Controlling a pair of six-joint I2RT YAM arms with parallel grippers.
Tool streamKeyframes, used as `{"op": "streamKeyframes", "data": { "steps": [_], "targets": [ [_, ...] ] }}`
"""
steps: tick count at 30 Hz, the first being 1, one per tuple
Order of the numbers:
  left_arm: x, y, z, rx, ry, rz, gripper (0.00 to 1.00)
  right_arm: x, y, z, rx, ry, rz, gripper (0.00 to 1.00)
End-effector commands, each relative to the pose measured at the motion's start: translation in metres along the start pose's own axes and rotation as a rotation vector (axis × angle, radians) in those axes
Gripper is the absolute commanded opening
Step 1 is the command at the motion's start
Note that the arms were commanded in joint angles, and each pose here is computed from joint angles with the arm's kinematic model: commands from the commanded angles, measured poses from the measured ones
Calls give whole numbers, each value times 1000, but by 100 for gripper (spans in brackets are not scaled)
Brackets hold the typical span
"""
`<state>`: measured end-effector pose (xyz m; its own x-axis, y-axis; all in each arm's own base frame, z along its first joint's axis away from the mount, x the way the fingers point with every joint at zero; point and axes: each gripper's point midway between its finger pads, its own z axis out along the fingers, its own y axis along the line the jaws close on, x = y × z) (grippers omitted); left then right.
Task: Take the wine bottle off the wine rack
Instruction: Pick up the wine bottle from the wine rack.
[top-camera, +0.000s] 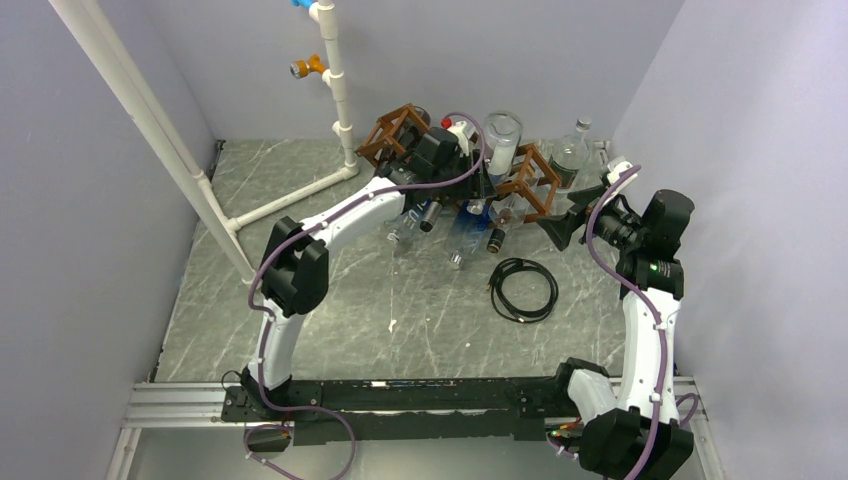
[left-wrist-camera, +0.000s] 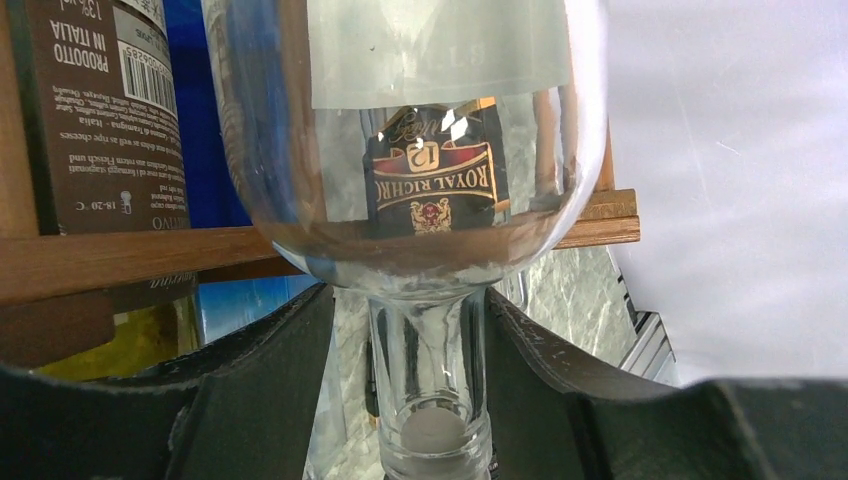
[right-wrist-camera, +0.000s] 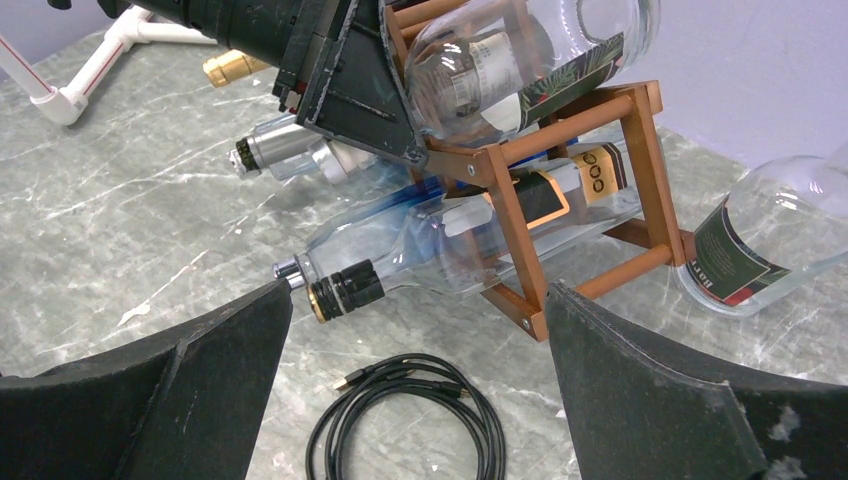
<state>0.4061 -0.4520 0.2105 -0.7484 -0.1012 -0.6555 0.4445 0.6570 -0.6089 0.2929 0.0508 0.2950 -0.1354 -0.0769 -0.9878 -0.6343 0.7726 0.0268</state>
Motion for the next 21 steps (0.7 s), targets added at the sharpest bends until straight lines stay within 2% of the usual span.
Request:
{"op": "streamKeyframes", "data": {
  "steps": [1,9,21],
  "targets": [
    [-11,-18,9,50,-39,30,58,-8,-1,-2,8,-22,-59,99],
    [-5,-23,5,79,-16,84,48,-8,-1,-2,10,-21,-60,99],
    [-7,-13,9,20,-10,112,55,-8,-1,-2,13,-22,-63,99]
  ]
}}
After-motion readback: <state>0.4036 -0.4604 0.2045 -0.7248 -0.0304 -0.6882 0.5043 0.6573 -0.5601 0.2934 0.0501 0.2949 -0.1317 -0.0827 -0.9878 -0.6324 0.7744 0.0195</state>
